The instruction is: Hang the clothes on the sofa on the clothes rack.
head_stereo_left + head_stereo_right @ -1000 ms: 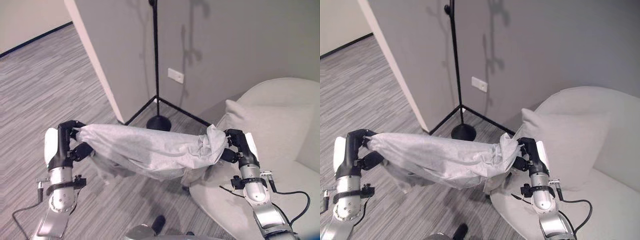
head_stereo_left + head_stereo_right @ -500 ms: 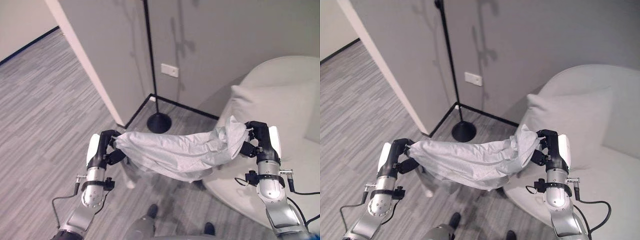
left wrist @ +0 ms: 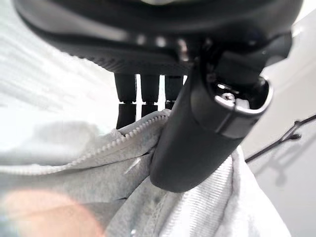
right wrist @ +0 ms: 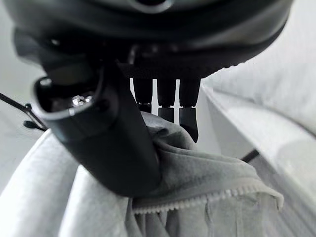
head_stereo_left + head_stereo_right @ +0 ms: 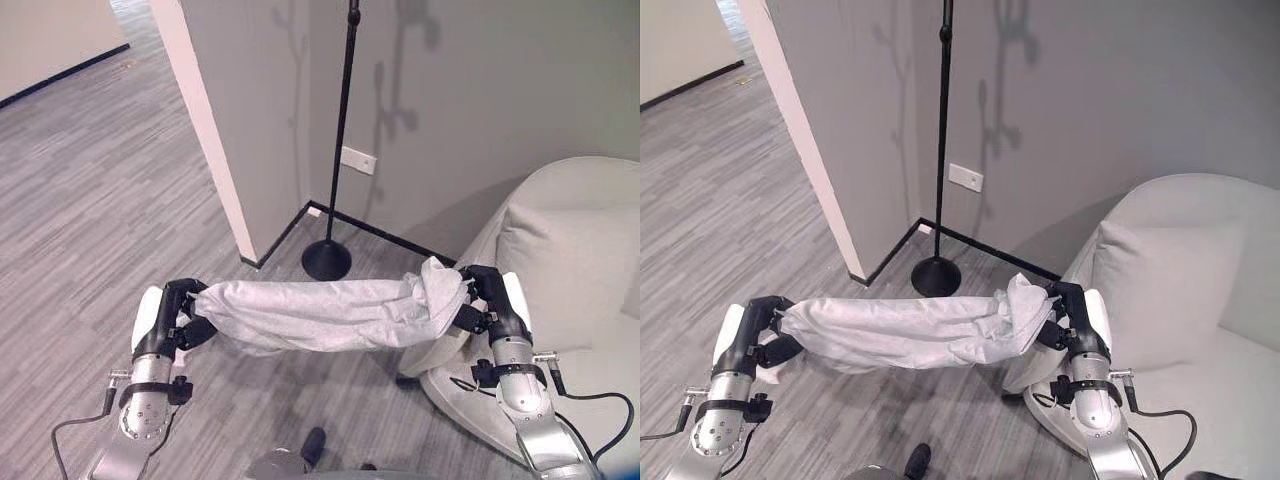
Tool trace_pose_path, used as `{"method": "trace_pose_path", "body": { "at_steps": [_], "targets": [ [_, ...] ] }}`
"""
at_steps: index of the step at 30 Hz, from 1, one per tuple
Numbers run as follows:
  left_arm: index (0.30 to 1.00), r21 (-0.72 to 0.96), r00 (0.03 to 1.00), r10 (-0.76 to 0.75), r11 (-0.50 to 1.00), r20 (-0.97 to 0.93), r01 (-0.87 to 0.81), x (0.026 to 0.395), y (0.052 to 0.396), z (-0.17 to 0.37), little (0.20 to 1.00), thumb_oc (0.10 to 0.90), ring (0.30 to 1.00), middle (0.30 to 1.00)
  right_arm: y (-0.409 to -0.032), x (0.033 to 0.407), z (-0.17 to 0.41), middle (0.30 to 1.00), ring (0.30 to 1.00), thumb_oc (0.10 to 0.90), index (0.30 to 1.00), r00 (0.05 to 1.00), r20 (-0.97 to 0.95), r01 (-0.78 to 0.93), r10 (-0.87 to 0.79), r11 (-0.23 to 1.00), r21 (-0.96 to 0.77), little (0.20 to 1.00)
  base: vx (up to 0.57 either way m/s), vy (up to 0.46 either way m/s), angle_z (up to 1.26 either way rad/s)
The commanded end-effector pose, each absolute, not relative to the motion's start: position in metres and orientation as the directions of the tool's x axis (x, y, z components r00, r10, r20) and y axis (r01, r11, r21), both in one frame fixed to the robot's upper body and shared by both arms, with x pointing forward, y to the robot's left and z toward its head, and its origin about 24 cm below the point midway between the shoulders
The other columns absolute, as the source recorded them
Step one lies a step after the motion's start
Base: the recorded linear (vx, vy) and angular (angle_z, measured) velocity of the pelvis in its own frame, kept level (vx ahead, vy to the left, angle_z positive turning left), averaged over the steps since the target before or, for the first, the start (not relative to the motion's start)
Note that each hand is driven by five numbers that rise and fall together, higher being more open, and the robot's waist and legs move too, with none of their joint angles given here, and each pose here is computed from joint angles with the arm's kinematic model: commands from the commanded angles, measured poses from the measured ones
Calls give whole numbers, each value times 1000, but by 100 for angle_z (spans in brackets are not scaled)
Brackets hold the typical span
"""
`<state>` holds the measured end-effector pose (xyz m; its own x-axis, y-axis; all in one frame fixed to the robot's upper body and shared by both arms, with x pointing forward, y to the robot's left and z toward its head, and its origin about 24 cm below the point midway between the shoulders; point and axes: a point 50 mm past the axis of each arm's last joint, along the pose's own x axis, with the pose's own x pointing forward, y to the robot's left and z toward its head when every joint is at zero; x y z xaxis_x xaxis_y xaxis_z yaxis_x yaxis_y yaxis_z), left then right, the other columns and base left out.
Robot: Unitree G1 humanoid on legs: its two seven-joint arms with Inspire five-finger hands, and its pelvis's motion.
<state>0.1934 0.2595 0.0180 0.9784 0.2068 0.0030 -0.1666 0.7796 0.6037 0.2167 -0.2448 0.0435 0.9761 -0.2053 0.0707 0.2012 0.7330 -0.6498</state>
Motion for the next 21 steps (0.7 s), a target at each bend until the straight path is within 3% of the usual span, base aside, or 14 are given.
{"method": "trace_pose_path", "body": {
  "at_steps": [1, 6, 13, 21],
  "targets": [
    [300, 567, 932, 179, 752, 314, -336, 221, 256, 71, 300, 400, 300, 300, -284, 223, 103, 300, 300, 400, 300, 880, 390, 475, -270, 524, -707, 300, 258, -36, 13],
    [300, 596, 883, 120, 696, 454, -401, 238, 250, 97, 300, 400, 300, 300, -293, 224, 128, 300, 300, 400, 300, 813, 519, 582, -262, 388, -715, 300, 144, -6, 3],
    [300, 587, 869, 121, 692, 480, -420, 237, 247, 101, 300, 400, 300, 300, -292, 229, 147, 300, 300, 400, 300, 749, 621, 662, -231, 287, -693, 300, 238, 121, -10],
    [300, 582, 916, 148, 731, 373, -355, 229, 245, 75, 300, 400, 300, 300, -255, 251, 131, 300, 300, 400, 300, 837, 530, 530, -134, 439, -726, 300, 391, 282, -35]
  ]
}}
